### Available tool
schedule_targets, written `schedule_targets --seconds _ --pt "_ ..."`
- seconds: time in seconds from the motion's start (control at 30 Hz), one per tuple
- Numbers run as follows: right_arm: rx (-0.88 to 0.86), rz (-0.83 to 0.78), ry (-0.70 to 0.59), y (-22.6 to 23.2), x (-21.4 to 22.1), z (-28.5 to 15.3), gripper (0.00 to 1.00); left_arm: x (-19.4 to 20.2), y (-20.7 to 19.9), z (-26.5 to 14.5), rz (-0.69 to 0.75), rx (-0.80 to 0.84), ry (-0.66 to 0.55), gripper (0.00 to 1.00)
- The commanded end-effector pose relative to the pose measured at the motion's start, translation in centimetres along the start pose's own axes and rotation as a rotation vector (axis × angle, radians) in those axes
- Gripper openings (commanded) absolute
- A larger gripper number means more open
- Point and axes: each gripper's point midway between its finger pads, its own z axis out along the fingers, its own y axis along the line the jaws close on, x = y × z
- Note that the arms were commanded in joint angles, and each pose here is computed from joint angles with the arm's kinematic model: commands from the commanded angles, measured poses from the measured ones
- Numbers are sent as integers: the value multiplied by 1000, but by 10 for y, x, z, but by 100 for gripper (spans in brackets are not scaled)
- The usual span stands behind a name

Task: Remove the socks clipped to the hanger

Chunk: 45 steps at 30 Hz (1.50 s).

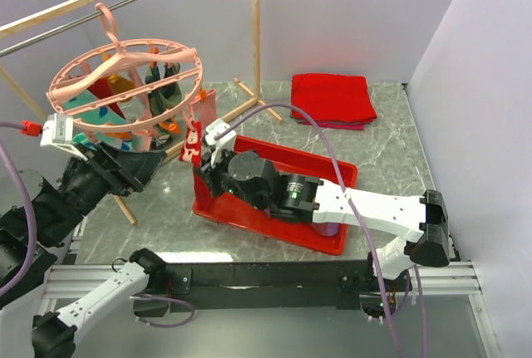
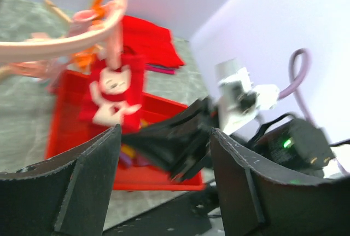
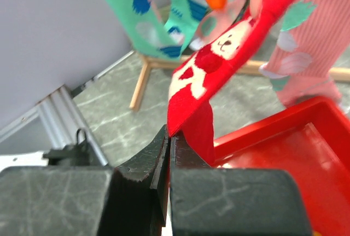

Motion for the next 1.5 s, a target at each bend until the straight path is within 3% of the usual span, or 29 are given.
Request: schedule_targets --seconds 0.0,0.2,0.6,1.0,1.47 --pt "15 51 -35 10 -24 -17 0 1 -27 22 -95 90 45 70" --pt "9 70 -37 20 -21 -18 0 13 -31 60 -137 57 139 66" --pt "129 2 -28 14 -15 -9 0 5 22 75 -87 -213 43 63" --pt "196 -40 -44 11 -11 -9 0 13 27 106 -108 -226 40 67" --pt "325 -159 -98 10 -15 -15 0 15 62 127 -108 -387 -31 71"
